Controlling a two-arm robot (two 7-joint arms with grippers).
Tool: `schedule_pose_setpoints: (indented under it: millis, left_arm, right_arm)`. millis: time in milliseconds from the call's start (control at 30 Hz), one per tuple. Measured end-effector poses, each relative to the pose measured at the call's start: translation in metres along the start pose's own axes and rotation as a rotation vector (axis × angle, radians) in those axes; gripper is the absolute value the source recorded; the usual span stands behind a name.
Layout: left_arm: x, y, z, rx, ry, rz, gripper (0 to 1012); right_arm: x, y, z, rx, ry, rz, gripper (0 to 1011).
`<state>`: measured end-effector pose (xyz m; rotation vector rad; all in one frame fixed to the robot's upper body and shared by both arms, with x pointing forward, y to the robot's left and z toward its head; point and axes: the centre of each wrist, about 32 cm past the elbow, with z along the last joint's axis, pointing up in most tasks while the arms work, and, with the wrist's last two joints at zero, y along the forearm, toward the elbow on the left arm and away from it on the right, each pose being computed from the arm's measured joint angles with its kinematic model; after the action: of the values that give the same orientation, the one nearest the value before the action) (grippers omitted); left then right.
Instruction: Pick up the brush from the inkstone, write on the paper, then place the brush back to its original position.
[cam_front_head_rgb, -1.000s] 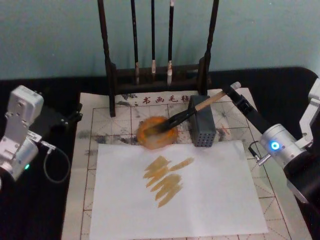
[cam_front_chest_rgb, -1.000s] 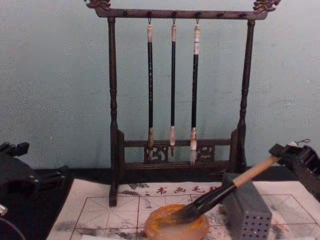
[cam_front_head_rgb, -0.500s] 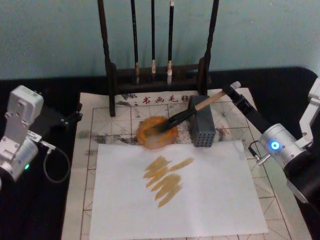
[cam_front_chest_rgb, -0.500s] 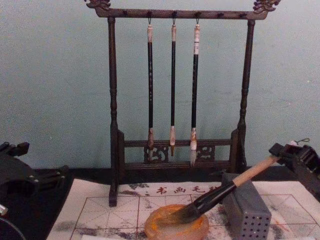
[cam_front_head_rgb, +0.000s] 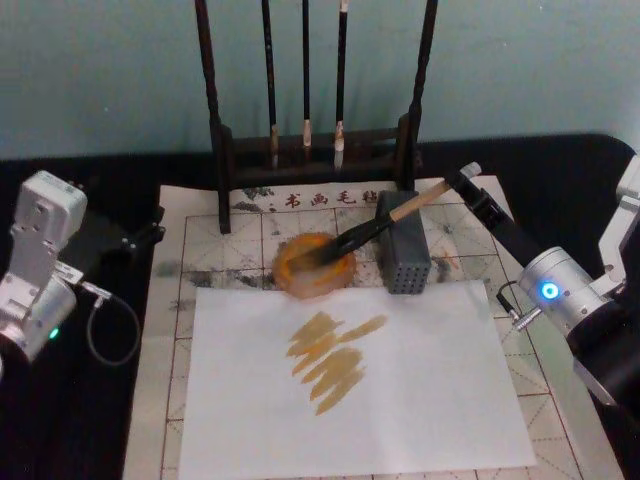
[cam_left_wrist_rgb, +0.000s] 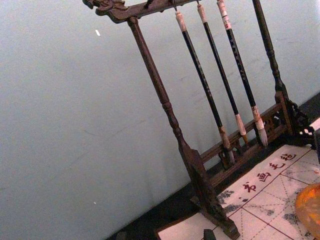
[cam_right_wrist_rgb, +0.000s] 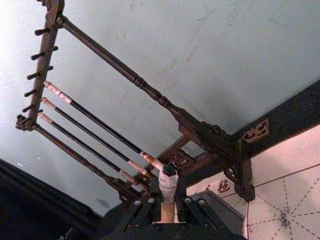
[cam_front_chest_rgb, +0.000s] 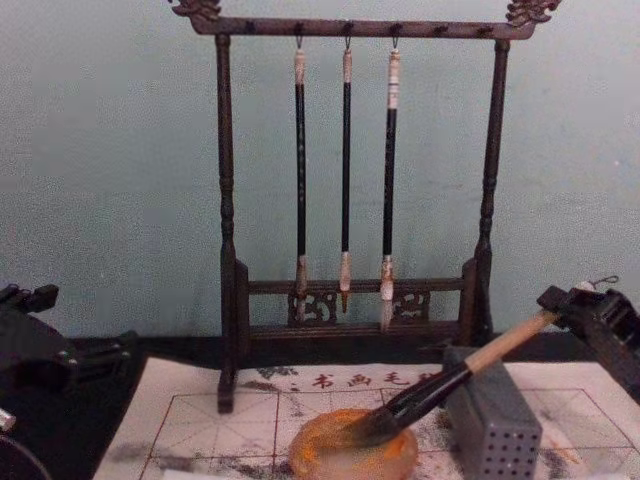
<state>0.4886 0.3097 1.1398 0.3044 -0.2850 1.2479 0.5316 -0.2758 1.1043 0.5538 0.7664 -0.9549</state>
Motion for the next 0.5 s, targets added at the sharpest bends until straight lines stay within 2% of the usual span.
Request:
schedule_pose_setpoints:
  millis: [200,300,500]
  left_arm:
    - [0.0000,0.0000,0.0000,0.000,0.000,0.000,1001]
    - [0.0000,0.0000,0.0000,0.000,0.000,0.000,1001]
    - [0.0000,0.0000,0.0000,0.000,0.000,0.000,1001]
  right_arm:
    - [0.0000,0.0000,0.0000,0.000,0.000,0.000,311]
    - [0.0000,0.0000,0.0000,0.000,0.000,0.000,450]
    - [0.0000,0.0000,0.0000,0.000,0.000,0.000,603]
